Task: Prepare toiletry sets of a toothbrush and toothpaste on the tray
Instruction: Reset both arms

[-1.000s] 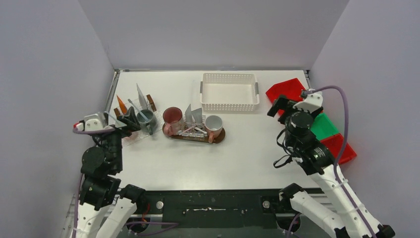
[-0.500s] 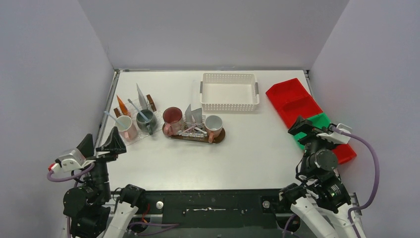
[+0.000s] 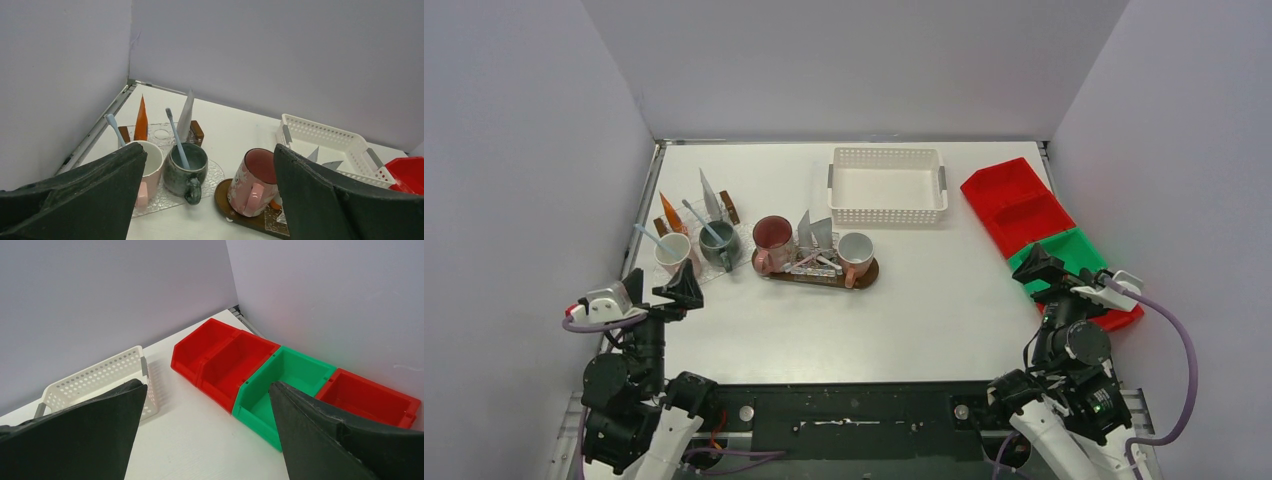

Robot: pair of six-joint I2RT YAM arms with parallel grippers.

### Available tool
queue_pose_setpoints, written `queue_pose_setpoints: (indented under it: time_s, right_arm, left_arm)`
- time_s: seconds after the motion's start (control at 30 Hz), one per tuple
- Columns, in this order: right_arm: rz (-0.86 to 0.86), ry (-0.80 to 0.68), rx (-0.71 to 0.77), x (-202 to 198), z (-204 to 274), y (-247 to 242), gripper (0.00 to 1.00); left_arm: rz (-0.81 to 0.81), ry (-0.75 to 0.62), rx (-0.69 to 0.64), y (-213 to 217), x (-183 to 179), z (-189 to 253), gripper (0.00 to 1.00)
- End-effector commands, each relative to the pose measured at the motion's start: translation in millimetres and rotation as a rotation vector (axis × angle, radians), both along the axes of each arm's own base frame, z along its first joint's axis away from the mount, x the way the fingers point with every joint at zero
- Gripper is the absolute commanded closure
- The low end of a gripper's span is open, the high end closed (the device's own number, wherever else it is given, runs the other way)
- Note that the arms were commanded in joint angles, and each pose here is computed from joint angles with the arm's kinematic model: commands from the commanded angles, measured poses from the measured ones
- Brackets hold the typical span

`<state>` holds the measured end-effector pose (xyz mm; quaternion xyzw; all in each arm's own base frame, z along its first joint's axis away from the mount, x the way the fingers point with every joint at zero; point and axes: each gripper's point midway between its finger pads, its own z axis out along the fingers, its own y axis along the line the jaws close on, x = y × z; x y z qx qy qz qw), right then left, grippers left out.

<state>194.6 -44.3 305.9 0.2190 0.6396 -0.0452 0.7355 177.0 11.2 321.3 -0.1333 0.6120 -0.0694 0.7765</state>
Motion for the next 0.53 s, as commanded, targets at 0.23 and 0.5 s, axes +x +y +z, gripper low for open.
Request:
queue_pose_setpoints:
  time_s: [0.23, 0.5]
  right_arm:
    - [-0.022, -0.010, -0.005, 4.6, 1.2, -1.2, 0.00]
    - [-0.024, -0.010, -0.016, 7.2, 0.4, -1.1, 0.00]
  left_arm:
    - [0.028, -0.051, -0.002, 4.4, 0.6, 8.2, 0.03]
    - [0.031, -0.055, -0.003, 4.9, 0.9, 8.7, 0.03]
